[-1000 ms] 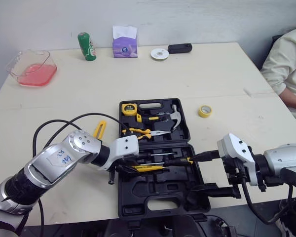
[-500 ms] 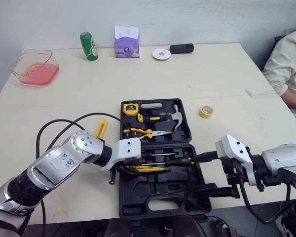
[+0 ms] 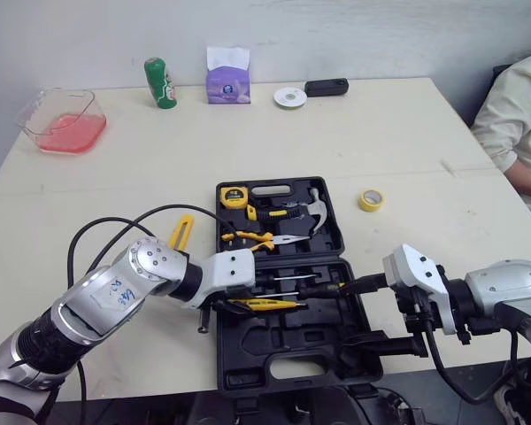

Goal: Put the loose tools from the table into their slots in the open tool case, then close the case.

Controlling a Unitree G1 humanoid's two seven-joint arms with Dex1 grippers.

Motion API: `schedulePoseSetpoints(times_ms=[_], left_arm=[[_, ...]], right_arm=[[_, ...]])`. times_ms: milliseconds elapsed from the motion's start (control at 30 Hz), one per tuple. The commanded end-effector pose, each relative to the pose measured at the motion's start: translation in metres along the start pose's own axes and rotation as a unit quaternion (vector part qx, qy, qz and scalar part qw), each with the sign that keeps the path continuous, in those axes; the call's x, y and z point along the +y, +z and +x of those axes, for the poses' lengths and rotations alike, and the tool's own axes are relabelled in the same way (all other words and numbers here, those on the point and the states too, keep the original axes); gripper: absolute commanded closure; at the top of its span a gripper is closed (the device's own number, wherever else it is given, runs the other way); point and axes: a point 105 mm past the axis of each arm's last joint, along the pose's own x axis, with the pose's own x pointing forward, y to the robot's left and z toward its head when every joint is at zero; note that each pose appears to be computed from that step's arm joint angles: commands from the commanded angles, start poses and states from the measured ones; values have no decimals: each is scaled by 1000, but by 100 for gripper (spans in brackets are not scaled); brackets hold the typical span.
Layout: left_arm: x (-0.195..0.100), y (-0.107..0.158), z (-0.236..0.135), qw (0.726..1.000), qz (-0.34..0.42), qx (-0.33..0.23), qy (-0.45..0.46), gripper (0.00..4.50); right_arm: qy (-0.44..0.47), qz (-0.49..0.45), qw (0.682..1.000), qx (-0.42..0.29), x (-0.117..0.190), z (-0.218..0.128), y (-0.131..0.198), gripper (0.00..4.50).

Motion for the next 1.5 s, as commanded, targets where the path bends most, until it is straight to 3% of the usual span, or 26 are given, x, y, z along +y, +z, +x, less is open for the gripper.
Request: schedulePoseSetpoints(times_ms=[33, 733, 967, 1167, 1300, 1467, 1500], left_arm=[[-4, 14, -9, 1000, 22, -13, 2, 397], [-3, 2, 2, 999, -23, 23, 20, 397], [-1, 28, -16, 998, -11, -60, 19, 87], [3, 36, -20, 983, 12, -178, 32, 87], [-1, 24, -4, 969, 4, -245, 19, 210], [0, 6, 7, 976, 3, -217, 23, 422], [-1, 5, 7, 977, 2, -212, 22, 442]], right_arm=[[0, -8, 1000, 3, 2, -2, 1, 0], [3, -6, 1000, 7, -1, -4, -2, 0], [4, -4, 1000, 8, 1, -4, -3, 0], [0, -5, 1000, 7, 1, -5, -4, 0], [-8, -13, 1000, 0, -3, -2, -2, 0], [-5, -13, 1000, -1, -3, -2, -1, 0], [-5, -13, 1000, -1, -3, -1, -1, 0]])
